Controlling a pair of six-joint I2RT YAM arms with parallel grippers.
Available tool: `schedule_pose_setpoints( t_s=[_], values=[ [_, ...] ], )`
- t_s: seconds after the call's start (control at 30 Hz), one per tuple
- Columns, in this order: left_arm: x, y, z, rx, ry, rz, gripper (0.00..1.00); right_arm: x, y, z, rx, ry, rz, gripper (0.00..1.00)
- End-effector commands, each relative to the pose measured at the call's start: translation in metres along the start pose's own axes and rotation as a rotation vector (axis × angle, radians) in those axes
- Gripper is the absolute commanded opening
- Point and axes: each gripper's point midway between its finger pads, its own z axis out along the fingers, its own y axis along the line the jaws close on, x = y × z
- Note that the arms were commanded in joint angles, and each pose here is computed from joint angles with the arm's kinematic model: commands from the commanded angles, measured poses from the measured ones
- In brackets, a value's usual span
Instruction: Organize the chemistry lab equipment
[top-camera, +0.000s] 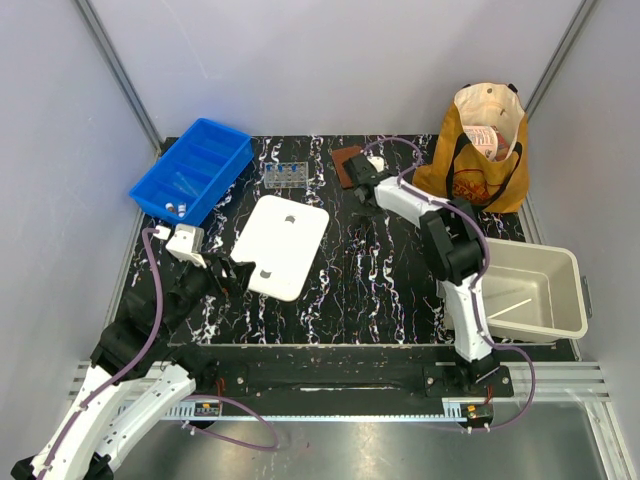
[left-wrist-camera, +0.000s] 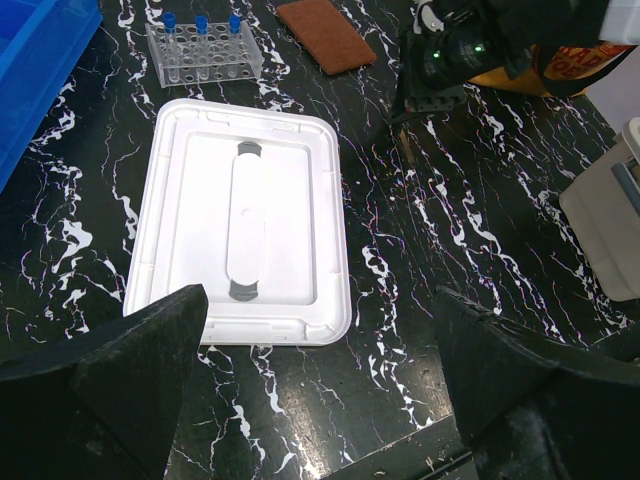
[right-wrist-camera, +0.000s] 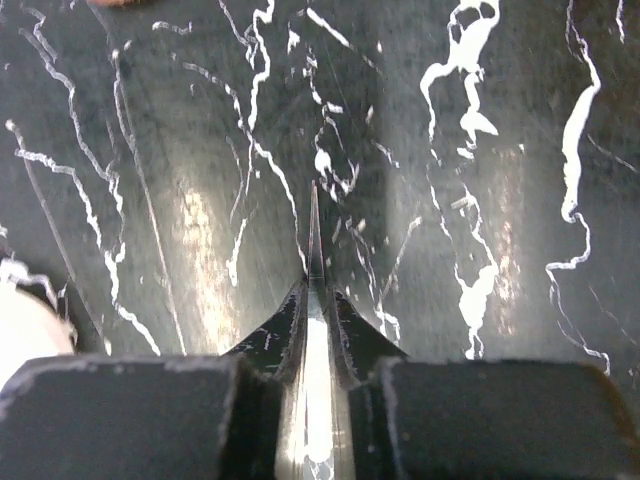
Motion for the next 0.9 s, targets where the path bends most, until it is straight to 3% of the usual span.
schedule_pose_setpoints(
  t_s=[0.0, 0.13, 0.37, 0.57, 0.87],
  values=[
    [-0.013, -0.002, 0.001, 0.004, -0.057, -0.012, 0.99, -0.028, 0.016, -0.063, -0.153, -0.098, 0.038, 0.12],
    [-0.012, -0.003, 0.002, 0.006, -0.048, -0.009, 0.99, -0.021, 0.017, -0.093, -0.227, -0.082, 0.065, 0.11],
    [-0.011, -0.002, 0.003, 0.003, -0.048, -0.012, 0.99, -0.045, -0.006, -0.183, -0.293, -0.214, 0.181, 0.12],
    [-0.011, -0.002, 0.003, 0.001, -0.048, -0.012, 0.99, -0.053, -0.07, -0.252, -0.171, -0.36, 0.294, 0.13],
    [-0.012, -0.005, 0.002, 0.02, -0.047, -0.012, 0.99, -0.026, -0.165, -0.331, -0.063, -0.557, 0.53, 0.13]
  ],
)
